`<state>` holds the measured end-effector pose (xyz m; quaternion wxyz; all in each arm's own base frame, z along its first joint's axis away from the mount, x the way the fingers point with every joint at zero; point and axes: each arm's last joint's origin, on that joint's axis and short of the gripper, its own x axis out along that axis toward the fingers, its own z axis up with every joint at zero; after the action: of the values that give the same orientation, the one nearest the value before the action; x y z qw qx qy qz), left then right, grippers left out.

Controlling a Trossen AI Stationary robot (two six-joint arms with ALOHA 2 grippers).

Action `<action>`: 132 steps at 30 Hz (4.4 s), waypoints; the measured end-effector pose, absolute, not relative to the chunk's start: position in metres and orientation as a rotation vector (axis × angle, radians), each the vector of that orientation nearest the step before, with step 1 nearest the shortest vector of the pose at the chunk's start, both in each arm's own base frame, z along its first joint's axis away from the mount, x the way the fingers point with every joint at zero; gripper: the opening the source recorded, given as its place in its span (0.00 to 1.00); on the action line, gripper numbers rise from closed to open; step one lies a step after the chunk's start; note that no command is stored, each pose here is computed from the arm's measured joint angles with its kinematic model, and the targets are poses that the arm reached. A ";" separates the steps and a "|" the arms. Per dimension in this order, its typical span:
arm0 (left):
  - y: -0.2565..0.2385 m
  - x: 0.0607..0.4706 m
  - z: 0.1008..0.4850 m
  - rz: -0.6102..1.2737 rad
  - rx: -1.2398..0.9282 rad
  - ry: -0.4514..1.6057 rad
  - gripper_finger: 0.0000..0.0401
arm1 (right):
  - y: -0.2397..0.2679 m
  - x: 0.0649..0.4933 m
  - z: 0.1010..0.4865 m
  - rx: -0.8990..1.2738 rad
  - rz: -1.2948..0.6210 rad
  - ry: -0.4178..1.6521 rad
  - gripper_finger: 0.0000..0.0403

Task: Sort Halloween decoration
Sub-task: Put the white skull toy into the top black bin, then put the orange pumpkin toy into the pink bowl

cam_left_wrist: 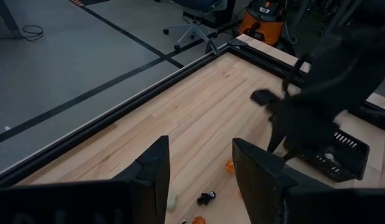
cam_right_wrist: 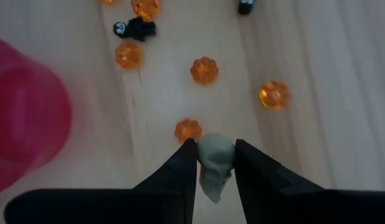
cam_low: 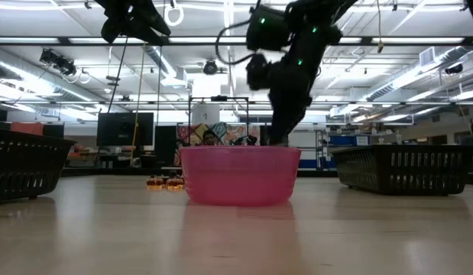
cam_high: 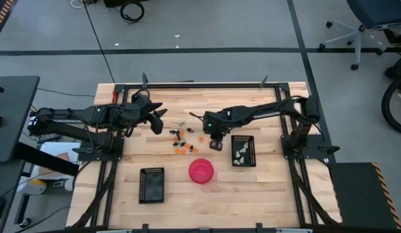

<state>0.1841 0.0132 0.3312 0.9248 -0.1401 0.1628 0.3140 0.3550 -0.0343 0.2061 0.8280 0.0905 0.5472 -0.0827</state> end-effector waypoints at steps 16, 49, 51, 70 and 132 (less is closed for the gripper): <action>0.013 0.184 0.331 0.639 -0.262 0.342 0.37 | -0.014 0.298 0.273 0.314 -0.261 1.148 0.24; 0.013 0.189 0.344 0.606 -0.215 0.232 0.37 | 0.011 0.229 0.200 0.530 -0.181 1.248 0.45; 0.013 0.190 0.347 0.601 -0.219 0.197 0.37 | 0.010 0.233 0.207 0.500 -0.194 1.216 0.44; 0.013 0.193 0.357 0.581 -0.208 0.100 0.37 | -0.027 0.259 0.265 0.397 -0.194 0.971 0.44; 0.014 0.190 0.338 0.642 -0.369 0.231 0.37 | -0.046 0.409 0.133 0.023 0.081 1.132 0.23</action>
<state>0.1896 0.0142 0.3380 0.9257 -0.1798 0.1126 0.3131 0.4087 -0.0464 0.1326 0.8431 0.0108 0.5363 0.0385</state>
